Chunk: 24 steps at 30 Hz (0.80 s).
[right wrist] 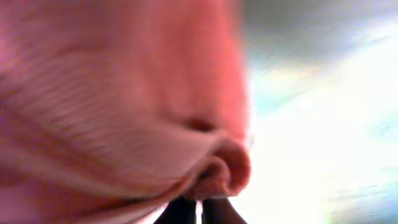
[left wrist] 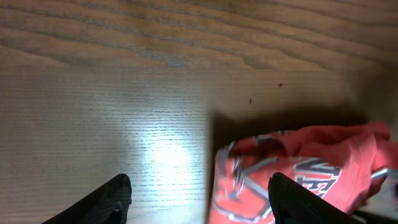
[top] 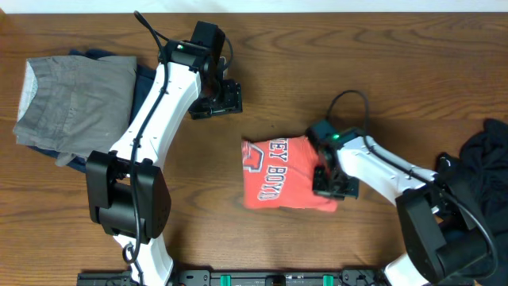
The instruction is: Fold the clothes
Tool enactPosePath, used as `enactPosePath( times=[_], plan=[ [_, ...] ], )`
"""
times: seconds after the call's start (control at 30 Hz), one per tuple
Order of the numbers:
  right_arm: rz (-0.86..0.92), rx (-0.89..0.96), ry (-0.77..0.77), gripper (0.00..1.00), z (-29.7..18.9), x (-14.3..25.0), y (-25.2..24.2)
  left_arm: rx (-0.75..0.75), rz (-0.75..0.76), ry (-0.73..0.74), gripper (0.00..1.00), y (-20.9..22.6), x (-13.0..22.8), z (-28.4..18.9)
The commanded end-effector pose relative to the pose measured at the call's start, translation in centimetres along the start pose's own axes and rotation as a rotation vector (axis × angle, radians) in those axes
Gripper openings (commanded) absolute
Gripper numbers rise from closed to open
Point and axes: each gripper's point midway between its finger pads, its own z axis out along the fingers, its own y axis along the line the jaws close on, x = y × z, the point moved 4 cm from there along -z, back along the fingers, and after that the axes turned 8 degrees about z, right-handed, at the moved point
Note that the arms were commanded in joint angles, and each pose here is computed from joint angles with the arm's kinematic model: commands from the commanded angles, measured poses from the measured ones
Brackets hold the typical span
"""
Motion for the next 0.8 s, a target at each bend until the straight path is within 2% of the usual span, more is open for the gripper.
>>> enactPosePath(
  times=[0.0,0.07,0.13,0.2,0.3,0.43,0.6,0.7,0.77],
  plan=[
    [0.093,0.03,-0.254,0.13,-0.8,-5.6,-1.3,0.006,0.014,0.023,0.72,0.0,0.1,0.7],
    [0.026,-0.078,-0.342,0.26,-1.7,-8.3,0.3,0.007,0.017,0.024,0.72,-0.1,0.2,0.7],
    [-0.053,-0.197,-0.409,0.33,-3.0,-10.4,2.2,0.007,0.023,0.026,0.73,-0.4,0.3,0.8],
    [-0.102,-0.281,-0.464,0.39,-4.7,-11.9,3.6,0.01,0.031,0.029,0.78,-0.7,0.4,0.8],
    [-0.092,-0.311,-0.506,0.4,-7.1,-13.3,4.1,0.012,0.046,0.031,0.8,-1.3,0.5,0.9],
    [-0.081,-0.295,-0.5,0.41,-10.0,-13.2,3.2,0.026,0.08,0.029,0.88,-2.1,0.6,1.0],
    [-0.073,-0.263,-0.457,0.43,-12.3,-11.2,1.0,0.262,0.277,0.028,0.99,-5.4,0.8,0.9],
    [-0.073,-0.247,-0.441,0.45,-13.1,-10.0,-0.2,0.312,0.338,0.025,0.98,-5.9,0.6,1.4],
    [-0.074,-0.238,-0.426,0.52,-13.5,-9.2,-0.8,0.356,0.393,0.035,0.98,-6.3,0.7,2.1]
  ],
)
